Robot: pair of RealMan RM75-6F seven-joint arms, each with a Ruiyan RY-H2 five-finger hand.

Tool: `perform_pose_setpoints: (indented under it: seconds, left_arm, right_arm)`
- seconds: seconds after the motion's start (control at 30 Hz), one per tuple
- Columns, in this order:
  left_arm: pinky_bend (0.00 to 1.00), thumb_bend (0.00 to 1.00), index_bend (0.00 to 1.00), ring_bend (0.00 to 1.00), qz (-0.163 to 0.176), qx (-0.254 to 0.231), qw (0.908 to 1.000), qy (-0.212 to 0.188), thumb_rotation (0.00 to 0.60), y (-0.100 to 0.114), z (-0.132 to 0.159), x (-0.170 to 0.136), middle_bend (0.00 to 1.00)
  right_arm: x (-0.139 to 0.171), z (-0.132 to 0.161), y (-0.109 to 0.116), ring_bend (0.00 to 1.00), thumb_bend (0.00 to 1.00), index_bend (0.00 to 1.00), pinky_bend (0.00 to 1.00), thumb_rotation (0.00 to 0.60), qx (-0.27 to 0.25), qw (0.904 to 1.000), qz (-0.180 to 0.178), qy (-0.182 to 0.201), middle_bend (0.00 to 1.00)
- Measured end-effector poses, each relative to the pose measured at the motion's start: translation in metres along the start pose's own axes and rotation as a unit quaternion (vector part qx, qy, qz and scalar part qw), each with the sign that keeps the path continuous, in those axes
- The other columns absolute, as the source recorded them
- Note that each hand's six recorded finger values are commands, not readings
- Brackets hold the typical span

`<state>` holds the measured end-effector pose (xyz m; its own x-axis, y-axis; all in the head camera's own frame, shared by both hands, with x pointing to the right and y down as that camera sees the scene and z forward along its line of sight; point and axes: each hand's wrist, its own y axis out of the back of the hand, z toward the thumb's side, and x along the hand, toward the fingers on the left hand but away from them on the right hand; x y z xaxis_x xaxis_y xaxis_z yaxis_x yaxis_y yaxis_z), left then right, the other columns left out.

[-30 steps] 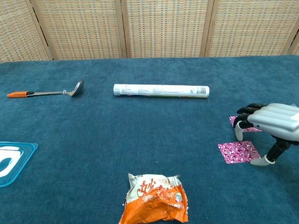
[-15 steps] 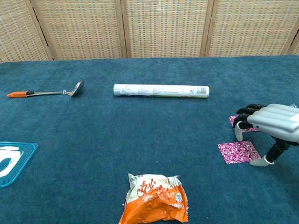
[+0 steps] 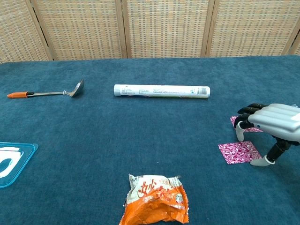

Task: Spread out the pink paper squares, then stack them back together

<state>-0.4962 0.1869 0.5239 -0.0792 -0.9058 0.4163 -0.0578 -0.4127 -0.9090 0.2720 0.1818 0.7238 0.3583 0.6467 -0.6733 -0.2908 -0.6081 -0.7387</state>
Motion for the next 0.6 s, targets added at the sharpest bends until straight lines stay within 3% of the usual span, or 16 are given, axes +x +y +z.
perform_pose_setpoints:
  seconds: [0.23, 0.6]
  left_arm:
    - [0.0, 0.11, 0.15, 0.0, -0.001, 0.0, 1.0, 0.0, 0.596, -0.0005, 0.0004, 0.0002, 0.0]
    - [0.0, 0.11, 0.15, 0.0, -0.002, 0.001, 1.0, 0.0, 0.595, -0.0007, 0.0004, 0.0002, 0.0]
  right_arm:
    - [-0.0001, -0.0003, -0.0014, 0.0, 0.31, 0.4, 0.0, 0.6, -0.002, 1.0, 0.001, -0.001, 0.21]
    - [-0.0006, -0.0008, -0.002, 0.0, 0.31, 0.41, 0.0, 0.6, -0.002, 1.0, 0.0, -0.002, 0.21]
